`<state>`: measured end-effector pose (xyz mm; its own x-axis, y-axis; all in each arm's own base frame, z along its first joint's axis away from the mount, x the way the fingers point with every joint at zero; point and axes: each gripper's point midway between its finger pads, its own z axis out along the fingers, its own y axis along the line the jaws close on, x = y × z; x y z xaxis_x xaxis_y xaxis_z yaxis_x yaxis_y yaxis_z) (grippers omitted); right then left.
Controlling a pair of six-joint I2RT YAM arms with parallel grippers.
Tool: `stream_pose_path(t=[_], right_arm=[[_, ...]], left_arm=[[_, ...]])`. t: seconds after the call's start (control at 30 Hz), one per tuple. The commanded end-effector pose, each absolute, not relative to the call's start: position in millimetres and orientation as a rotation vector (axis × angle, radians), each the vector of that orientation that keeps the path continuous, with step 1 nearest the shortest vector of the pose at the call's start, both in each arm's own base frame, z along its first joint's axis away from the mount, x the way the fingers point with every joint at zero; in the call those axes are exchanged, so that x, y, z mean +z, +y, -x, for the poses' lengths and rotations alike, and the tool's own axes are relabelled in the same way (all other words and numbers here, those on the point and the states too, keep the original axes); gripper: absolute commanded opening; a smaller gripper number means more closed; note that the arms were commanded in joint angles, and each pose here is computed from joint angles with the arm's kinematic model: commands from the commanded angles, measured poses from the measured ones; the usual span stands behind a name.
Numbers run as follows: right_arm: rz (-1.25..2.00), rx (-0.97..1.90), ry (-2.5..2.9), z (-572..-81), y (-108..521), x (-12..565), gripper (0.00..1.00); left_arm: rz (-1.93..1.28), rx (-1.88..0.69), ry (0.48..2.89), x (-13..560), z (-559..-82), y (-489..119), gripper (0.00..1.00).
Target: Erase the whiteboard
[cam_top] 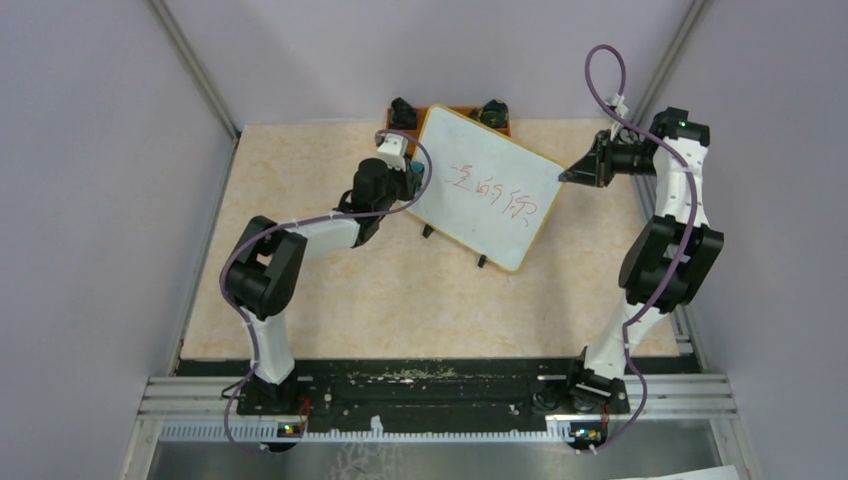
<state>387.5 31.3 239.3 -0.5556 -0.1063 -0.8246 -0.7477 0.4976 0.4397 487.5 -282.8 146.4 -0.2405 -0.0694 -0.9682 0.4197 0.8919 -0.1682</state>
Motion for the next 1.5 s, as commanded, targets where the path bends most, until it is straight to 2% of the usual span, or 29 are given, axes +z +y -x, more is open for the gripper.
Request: stream_pose_path(t=[0.0,0.23,0.57,0.8,0.93,1.17,1.47], right_arm=[[0.78,1.04,2.017,-381,34,230,0.0],[0.789,1.041,2.013,-379,35,231,0.0],[0.792,1.048,2.015,-377,36,230,0.0],[0.802,1.053,2.015,-374,37,229,0.0],[0.806,1.047,2.019,-371,36,229,0.0],[0.816,1.038,2.022,-369,37,228,0.0],[0.819,1.046,2.02,-368,37,226,0.0]], left_arm=[[-0.237,-0.413,1.801,134,-489,-264,0.0],[-0.271,-0.515,1.798,133,-479,-289,0.0],[-0.409,-0.64,1.754,153,-446,-380,0.0],[-0.463,-0.7,1.724,165,-428,-420,0.0],[-0.451,-0.595,1.725,165,-442,-407,0.0],[-0.372,-0.433,1.723,180,-478,-350,0.0],[-0.314,-0.379,1.731,192,-501,-316,0.0]])
